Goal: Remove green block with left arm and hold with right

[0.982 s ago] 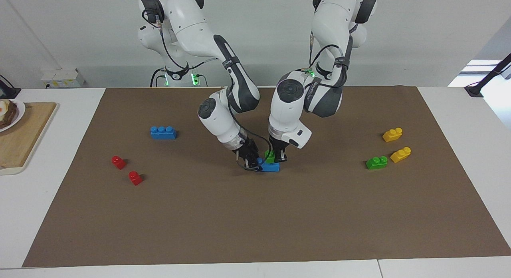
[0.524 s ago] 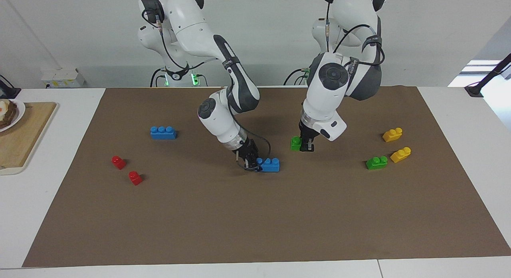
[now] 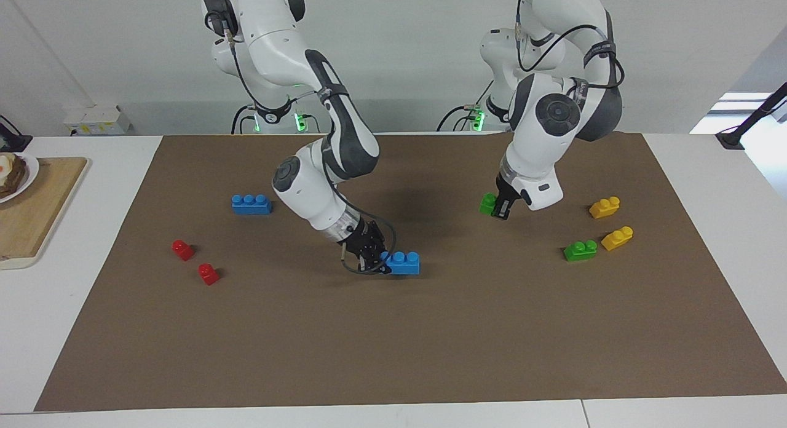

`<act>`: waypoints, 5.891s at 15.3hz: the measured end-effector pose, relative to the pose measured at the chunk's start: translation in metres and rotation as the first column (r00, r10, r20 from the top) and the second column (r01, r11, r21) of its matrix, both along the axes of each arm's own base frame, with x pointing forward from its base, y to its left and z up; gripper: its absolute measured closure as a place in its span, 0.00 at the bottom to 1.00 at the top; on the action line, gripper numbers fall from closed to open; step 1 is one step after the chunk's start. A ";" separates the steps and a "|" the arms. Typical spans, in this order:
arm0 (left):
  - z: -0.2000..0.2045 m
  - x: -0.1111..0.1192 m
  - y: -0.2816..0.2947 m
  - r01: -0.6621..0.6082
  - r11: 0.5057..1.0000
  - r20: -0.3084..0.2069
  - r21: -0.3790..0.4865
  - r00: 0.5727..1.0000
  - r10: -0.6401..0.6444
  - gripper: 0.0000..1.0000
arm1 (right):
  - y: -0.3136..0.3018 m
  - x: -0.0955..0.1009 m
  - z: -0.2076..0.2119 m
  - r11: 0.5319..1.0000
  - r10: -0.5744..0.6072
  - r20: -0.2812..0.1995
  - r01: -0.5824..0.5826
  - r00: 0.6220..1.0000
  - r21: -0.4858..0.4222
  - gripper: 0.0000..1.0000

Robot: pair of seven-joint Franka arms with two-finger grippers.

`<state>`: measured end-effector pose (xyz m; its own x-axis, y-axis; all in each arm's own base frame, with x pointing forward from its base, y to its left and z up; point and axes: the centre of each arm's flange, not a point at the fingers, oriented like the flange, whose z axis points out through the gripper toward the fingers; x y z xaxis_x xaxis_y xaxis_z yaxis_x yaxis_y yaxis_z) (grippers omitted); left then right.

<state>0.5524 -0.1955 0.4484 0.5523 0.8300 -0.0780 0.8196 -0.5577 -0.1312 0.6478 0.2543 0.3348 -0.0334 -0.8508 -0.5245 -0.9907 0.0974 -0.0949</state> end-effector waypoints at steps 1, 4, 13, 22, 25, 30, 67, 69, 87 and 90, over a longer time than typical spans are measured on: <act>0.003 -0.005 0.012 0.068 0.998 -0.001 -0.011 0.998 -0.068 0.64 | -0.015 0.007 0.005 1.000 -0.001 -0.002 0.001 1.000 -0.007 0.66; 0.011 -0.018 0.064 0.297 0.954 0.005 -0.052 0.955 -0.297 0.64 | -0.074 0.024 0.010 0.999 0.020 -0.018 -0.020 1.000 -0.042 0.66; -0.021 -0.037 0.175 0.676 0.715 0.048 -0.177 0.732 -0.680 0.64 | -0.234 0.013 -0.002 0.995 0.097 -0.100 -0.098 0.990 -0.006 0.66; -0.082 -0.058 0.207 0.732 0.666 0.103 -0.142 0.680 -0.726 0.64 | -0.258 -0.049 -0.025 0.993 0.114 -0.105 -0.117 0.988 -0.030 0.66; -0.095 -0.060 0.212 0.750 0.654 0.134 -0.104 0.662 -0.738 0.64 | -0.278 -0.065 -0.039 0.992 0.107 -0.085 -0.112 0.991 -0.054 0.66; -0.108 -0.062 0.220 0.781 0.620 0.156 -0.079 0.624 -0.766 0.64 | -0.310 -0.079 -0.050 0.993 0.101 -0.084 -0.106 0.991 -0.052 0.66; -0.034 -0.021 0.210 0.810 0.585 0.188 -0.044 0.581 -0.792 0.00 | -0.268 -0.042 0.186 0.466 0.851 0.020 -0.736 0.525 -0.492 0.00; -0.012 -0.017 0.210 0.812 0.583 0.199 -0.028 0.576 -0.793 0.00 | -0.270 -0.052 0.199 0.364 0.904 -0.009 -0.780 0.427 -0.509 0.00; 0.106 0.008 0.211 0.819 0.566 0.161 -0.093 0.573 -0.803 0.00 | -0.261 -0.105 0.256 -0.058 0.996 -0.085 -0.862 -0.017 -0.504 0.00; 0.106 0.007 0.200 0.823 0.559 0.156 -0.097 0.567 -0.809 0.00 | -0.264 -0.104 0.257 -0.077 0.995 -0.097 -0.856 -0.032 -0.510 0.00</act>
<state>0.5594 0.0048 0.5543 0.9974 0.0032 -0.0715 0.0070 -0.9986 0.0531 0.5441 -0.0095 0.5916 0.9999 -0.0022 -0.0108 -0.0026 -0.9994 -0.0351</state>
